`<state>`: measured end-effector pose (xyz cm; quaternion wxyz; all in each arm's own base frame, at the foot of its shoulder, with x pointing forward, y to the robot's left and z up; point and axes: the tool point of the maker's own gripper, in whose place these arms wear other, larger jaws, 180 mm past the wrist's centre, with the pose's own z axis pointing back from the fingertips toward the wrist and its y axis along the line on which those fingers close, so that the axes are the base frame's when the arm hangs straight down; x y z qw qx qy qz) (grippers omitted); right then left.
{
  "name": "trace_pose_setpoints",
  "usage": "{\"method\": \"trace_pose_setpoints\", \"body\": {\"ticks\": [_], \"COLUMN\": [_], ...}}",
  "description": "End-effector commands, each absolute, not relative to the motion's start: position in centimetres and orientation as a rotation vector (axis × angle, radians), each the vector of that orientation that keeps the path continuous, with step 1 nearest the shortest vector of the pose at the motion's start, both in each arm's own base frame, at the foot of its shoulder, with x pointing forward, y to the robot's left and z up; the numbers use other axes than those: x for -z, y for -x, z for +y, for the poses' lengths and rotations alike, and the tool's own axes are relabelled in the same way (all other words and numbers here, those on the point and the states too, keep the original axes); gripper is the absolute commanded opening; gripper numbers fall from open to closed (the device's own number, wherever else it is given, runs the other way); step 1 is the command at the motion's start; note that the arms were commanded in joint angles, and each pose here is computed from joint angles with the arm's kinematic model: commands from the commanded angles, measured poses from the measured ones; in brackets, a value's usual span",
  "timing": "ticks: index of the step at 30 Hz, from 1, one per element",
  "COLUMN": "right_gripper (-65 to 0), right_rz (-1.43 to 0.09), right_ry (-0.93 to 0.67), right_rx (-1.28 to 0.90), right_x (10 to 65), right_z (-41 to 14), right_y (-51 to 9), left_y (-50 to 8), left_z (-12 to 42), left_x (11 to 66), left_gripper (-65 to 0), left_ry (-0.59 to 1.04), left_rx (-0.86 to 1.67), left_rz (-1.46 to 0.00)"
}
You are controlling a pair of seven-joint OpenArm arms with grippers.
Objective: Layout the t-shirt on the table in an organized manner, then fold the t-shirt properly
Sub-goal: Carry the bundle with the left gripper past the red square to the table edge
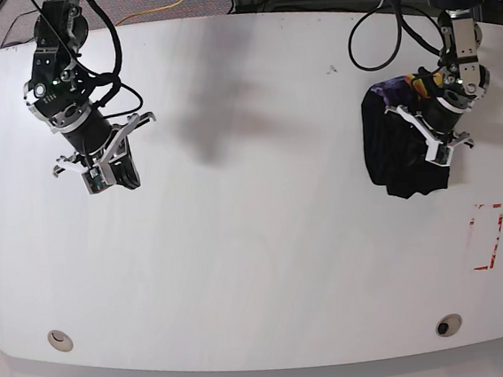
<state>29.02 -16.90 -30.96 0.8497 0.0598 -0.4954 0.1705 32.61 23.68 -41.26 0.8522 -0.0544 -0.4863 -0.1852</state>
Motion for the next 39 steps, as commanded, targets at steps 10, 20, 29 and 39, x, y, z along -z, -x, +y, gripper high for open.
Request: {"method": "trace_pose_setpoints", "body": {"ticks": [10, 20, 29, 39], "right_gripper": [-64.2, -64.2, -64.2, -64.2], "right_rz": [-1.078, -1.066, -1.067, -1.065], "right_ry": [-0.132, -0.135, -0.136, -0.136], "right_rx": [-0.366, -0.366, -0.368, -0.367], "right_x": [30.1, 30.5, 30.4, 30.5], "right_z": [-16.7, -16.7, -16.6, -16.6], "right_y": [-28.8, -28.4, -28.4, -28.4], "left_y": [-32.7, -34.0, -33.1, -30.5], "left_z": [28.7, 23.7, 18.0, 15.0], "left_x": [39.2, 34.9, 33.8, 36.5], "left_gripper": [-65.0, -65.0, -65.0, -65.0], "left_ry": [-0.008, -0.033, 0.022, 0.113], "left_rx": [0.409, 0.471, 0.433, 0.368], "left_rz": [-0.982, -1.037, -1.043, -0.992]}}
